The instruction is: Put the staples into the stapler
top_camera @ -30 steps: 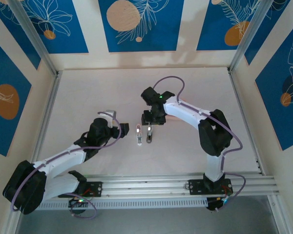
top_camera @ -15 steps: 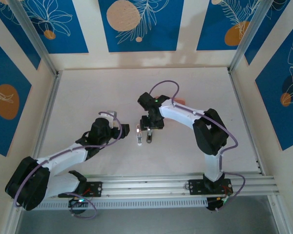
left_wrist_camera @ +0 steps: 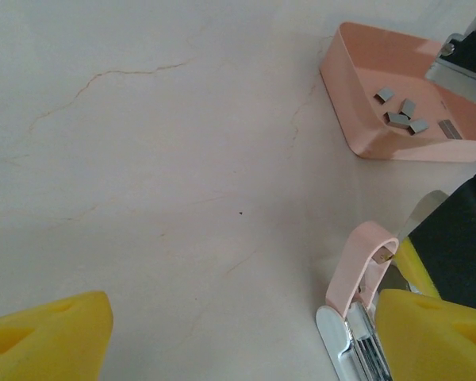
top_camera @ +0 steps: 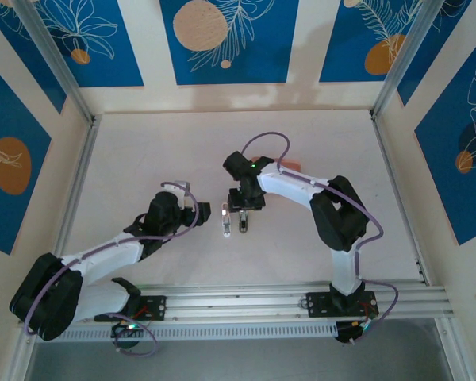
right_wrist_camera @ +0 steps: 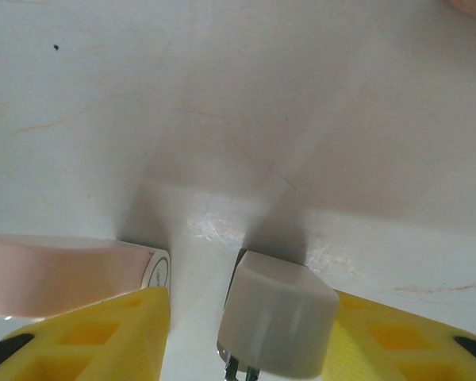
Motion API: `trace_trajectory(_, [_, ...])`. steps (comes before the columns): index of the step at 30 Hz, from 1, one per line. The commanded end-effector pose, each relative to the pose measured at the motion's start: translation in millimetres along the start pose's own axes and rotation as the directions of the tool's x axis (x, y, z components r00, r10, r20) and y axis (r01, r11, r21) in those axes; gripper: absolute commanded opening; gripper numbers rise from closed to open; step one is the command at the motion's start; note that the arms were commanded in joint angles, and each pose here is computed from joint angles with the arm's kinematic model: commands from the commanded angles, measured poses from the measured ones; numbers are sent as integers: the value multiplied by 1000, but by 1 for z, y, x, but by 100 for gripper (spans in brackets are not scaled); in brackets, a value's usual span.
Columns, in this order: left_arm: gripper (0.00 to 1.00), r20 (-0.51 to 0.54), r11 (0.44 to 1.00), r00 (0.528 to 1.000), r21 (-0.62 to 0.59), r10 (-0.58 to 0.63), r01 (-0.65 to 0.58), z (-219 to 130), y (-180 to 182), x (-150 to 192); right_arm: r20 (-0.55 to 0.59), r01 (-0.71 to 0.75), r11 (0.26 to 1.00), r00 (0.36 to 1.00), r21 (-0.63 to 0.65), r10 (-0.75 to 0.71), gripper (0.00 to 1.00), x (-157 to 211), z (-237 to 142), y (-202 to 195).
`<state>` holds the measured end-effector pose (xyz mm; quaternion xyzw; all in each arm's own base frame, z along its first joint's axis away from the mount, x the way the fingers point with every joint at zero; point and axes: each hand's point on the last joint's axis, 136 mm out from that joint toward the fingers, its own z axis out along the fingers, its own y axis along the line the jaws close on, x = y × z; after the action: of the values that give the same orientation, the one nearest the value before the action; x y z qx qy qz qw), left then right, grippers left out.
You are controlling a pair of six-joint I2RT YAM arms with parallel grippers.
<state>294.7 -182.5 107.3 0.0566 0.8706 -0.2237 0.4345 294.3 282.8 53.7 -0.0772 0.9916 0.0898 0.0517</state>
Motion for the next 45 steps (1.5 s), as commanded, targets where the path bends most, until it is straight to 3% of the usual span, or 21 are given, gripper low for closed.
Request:
trace_trajectory(1, [86,18,1000,1000,16,-17,17,0,-3,-8,-36,3,1000,999,25,-2,49,7,14,-5])
trace_trajectory(10, [86,20,1000,1000,11,-18,18,0,-1,-8,-44,7,1000,999,28,-6,43,8,14,-6])
trace_trajectory(16, [86,24,1000,1000,11,-17,17,0,-1,-11,4,8,1000,1000,19,-8,55,7,-11,-5])
trace_trajectory(21, [86,15,999,1000,34,-27,27,4,-5,-12,104,21,1000,994,5,-21,56,0,-48,-12])
trace_trajectory(27, [86,4,993,997,87,-77,76,18,-15,-16,158,241,971,959,-16,-235,62,-14,-71,-28])
trace_trajectory(34, [86,3,991,996,100,-90,89,24,-17,-15,32,575,804,810,150,-585,77,-31,-49,-79])
trace_trajectory(40, [86,3,997,999,69,-39,39,14,-13,-19,58,602,791,790,111,-610,79,-61,-39,-94])
trace_trajectory(45, [87,17,999,1000,31,-19,19,4,-5,-20,7,597,795,799,107,-601,79,-71,-23,-104])
